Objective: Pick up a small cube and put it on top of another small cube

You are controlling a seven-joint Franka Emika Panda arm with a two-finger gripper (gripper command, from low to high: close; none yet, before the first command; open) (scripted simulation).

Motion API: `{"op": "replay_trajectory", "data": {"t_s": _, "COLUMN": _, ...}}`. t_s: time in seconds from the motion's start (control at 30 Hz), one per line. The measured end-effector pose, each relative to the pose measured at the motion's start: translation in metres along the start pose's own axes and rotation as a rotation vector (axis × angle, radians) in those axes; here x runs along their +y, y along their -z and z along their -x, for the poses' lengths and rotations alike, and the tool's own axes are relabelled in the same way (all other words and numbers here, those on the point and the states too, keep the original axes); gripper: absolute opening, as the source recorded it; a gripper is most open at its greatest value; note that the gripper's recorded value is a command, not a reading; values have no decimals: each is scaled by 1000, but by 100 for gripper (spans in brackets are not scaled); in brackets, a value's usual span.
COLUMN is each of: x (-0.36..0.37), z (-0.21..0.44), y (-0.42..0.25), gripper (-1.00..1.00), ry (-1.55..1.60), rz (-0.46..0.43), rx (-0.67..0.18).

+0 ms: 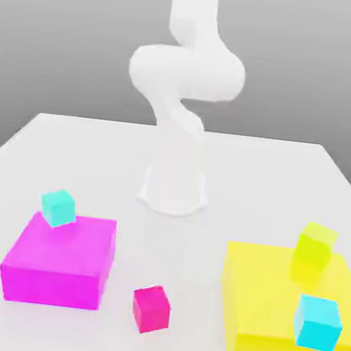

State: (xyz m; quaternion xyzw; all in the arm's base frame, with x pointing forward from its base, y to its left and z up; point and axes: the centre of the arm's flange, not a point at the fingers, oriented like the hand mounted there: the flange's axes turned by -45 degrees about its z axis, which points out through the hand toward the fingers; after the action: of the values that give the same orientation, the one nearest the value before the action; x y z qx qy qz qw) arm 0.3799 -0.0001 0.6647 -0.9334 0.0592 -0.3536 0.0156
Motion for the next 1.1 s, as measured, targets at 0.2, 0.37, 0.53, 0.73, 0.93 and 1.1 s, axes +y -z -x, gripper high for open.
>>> {"op": "replay_trajectory", "data": {"t_s": 0.2, "x": 8, "z": 38, "y": -130, "gripper": 0, "ry": -265, "rz": 68, "rx": -178}}
{"op": "replay_trajectory", "data": {"t_s": 0.37, "x": 19, "z": 92, "y": -221, "gripper": 0, "ry": -478, "rz": 148, "rx": -312}}
{"op": "replay_trajectory", "data": {"t_s": 0.53, "x": 31, "z": 164, "y": -294, "gripper": 0, "ry": -689, "rz": 250, "rx": -438}}
{"op": "replay_trajectory", "data": {"t_s": 0.73, "x": 46, "z": 265, "y": -353, "gripper": 0, "ry": -940, "rz": 401, "rx": -575}}
{"op": "replay_trajectory", "data": {"t_s": 0.93, "x": 50, "z": 322, "y": -398, "gripper": 0, "ry": -1002, "rz": 445, "rx": -610}}
{"op": "replay_trajectory", "data": {"t_s": 1.1, "x": 51, "z": 335, "y": -410, "gripper": -100, "ry": -1002, "rz": 445, "rx": -610}}
